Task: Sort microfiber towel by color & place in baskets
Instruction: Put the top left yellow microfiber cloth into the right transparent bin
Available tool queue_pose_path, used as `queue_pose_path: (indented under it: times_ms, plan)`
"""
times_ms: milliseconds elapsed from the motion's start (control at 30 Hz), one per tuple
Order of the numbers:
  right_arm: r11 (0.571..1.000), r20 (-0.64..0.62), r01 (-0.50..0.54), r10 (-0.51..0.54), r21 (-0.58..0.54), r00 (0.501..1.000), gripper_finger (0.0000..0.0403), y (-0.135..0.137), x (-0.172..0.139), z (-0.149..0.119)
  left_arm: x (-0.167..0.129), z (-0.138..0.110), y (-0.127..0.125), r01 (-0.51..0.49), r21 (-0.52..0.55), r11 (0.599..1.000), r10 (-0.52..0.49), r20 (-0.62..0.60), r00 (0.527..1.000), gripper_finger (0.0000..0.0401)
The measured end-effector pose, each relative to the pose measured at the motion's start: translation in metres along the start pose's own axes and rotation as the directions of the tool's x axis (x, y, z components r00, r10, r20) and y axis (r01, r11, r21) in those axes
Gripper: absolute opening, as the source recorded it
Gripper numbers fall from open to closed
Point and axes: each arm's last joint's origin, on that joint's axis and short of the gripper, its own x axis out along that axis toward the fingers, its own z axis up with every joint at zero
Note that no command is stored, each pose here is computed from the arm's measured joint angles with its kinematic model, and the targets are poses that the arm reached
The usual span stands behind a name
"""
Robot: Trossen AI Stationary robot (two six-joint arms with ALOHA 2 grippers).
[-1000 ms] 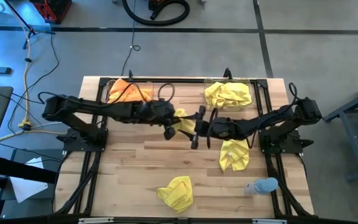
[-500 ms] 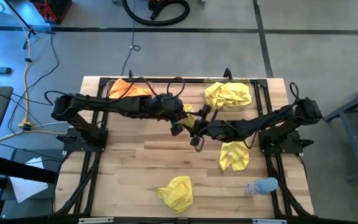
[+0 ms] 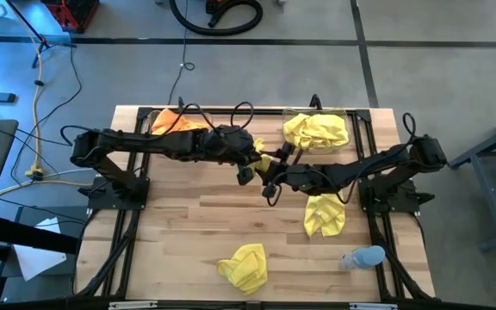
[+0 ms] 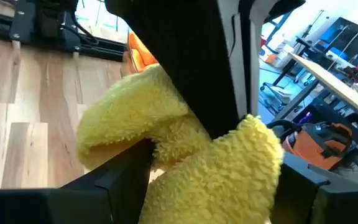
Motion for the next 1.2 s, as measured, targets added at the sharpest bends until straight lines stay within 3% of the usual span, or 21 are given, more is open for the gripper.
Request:
queue_pose_path:
  times_ms: [167, 433, 633, 833, 1033, 1200]
  plan:
    - [1.0, -0.009, 0.008, -0.007, 0.015, 1.0, 0.0222, -0.003, 0.002, -0.001, 0.0, 0.002, -0.002, 0.018, -0.001, 1.0, -0.018, 0.021, 1.0, 0.0]
    - [0.999, -0.033, 0.004, -0.003, 0.038, 0.999, 0.0019, -0.002, 0.002, -0.004, -0.001, 0.002, -0.001, 0.02, -0.002, 1.0, -0.02, 0.024, 1.0, 0.0047]
    - [0.997, -0.089, 0.054, -0.049, 0.048, 0.995, 0.0038, -0.004, 0.001, -0.009, -0.013, 0.005, 0.007, -0.007, 0.04, 0.999, 0.007, 0.016, 1.0, 0.0097]
    - [0.985, -0.188, 0.124, -0.1, 0.122, 0.977, 0.0007, -0.025, -0.015, -0.011, -0.039, -0.004, 0.017, -0.119, 0.019, 0.993, 0.12, -0.044, 0.992, 0.011]
    - [0.939, -0.229, 0.213, -0.152, 0.269, 0.961, 0.0006, -0.069, -0.041, -0.005, -0.041, -0.057, 0.013, -0.151, -0.005, 0.989, 0.15, -0.061, 0.987, 0.0108]
    - [0.848, -0.308, 0.346, -0.231, 0.402, 0.923, 0.0005, -0.116, -0.051, -0.013, -0.048, -0.108, 0.011, -0.125, -0.07, 0.99, 0.12, -0.063, 0.991, 0.0108]
